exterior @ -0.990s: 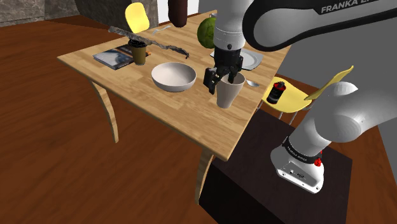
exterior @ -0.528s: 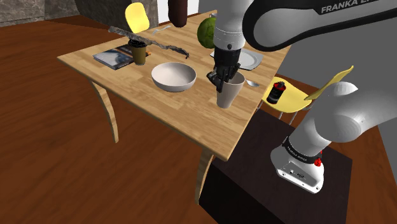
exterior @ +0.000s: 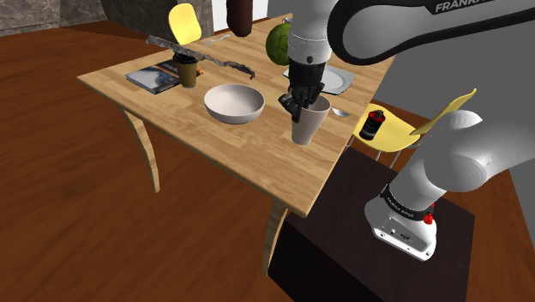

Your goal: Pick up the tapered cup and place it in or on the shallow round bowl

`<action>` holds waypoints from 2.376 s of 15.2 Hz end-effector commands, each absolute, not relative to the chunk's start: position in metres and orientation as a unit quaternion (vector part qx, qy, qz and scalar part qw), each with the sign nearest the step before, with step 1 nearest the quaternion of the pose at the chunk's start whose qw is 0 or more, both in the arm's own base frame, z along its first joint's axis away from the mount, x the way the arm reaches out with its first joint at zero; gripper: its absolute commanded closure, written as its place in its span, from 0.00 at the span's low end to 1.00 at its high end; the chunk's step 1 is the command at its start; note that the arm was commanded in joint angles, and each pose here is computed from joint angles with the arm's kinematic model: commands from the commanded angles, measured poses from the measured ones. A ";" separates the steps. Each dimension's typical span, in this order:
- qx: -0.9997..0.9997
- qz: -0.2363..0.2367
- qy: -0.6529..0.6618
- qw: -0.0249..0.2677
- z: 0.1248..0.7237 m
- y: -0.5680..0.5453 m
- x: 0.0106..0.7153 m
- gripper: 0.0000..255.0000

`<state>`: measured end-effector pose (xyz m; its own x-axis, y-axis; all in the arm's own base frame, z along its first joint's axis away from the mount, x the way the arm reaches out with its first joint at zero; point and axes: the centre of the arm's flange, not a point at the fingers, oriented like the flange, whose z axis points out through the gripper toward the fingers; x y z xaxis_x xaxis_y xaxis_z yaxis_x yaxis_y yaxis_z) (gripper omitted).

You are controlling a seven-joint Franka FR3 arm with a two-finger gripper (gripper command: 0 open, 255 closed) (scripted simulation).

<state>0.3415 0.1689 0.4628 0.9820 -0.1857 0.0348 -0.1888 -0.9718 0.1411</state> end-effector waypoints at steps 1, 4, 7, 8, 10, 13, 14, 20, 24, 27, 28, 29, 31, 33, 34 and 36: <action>0.993 0.010 -0.094 0.072 0.472 0.169 0.341 1.00; 0.993 0.010 -0.094 0.072 0.488 0.169 0.341 1.00; 0.993 0.010 -0.094 0.072 0.504 0.169 0.341 1.00; 0.993 0.010 -0.094 0.072 0.509 0.169 0.341 1.00; 0.993 0.010 -0.094 0.072 0.520 0.169 0.341 1.00; 0.993 0.010 -0.094 0.072 0.535 0.169 0.341 1.00; 0.993 0.010 -0.094 0.072 0.541 0.169 0.341 1.00; 0.993 0.010 -0.094 0.072 0.572 0.169 0.341 1.00; 0.993 0.010 -0.094 0.072 0.589 0.169 0.341 1.00; 0.993 0.010 -0.094 0.072 0.596 0.179 0.378 1.00; 0.993 0.010 -0.094 0.072 0.598 0.182 0.391 1.00; 0.993 0.010 -0.094 0.072 0.600 0.186 0.404 1.00; 0.993 0.010 -0.094 0.072 0.604 0.193 0.429 1.00; 0.993 0.010 -0.094 0.072 0.609 0.199 0.454 1.00; 0.993 0.010 -0.094 0.072 0.611 0.203 0.467 1.00; 0.993 0.010 -0.094 0.072 0.615 0.209 0.492 1.00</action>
<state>0.4760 0.2092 0.6132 0.9822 -0.1845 0.0341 -0.1875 -0.9719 0.1421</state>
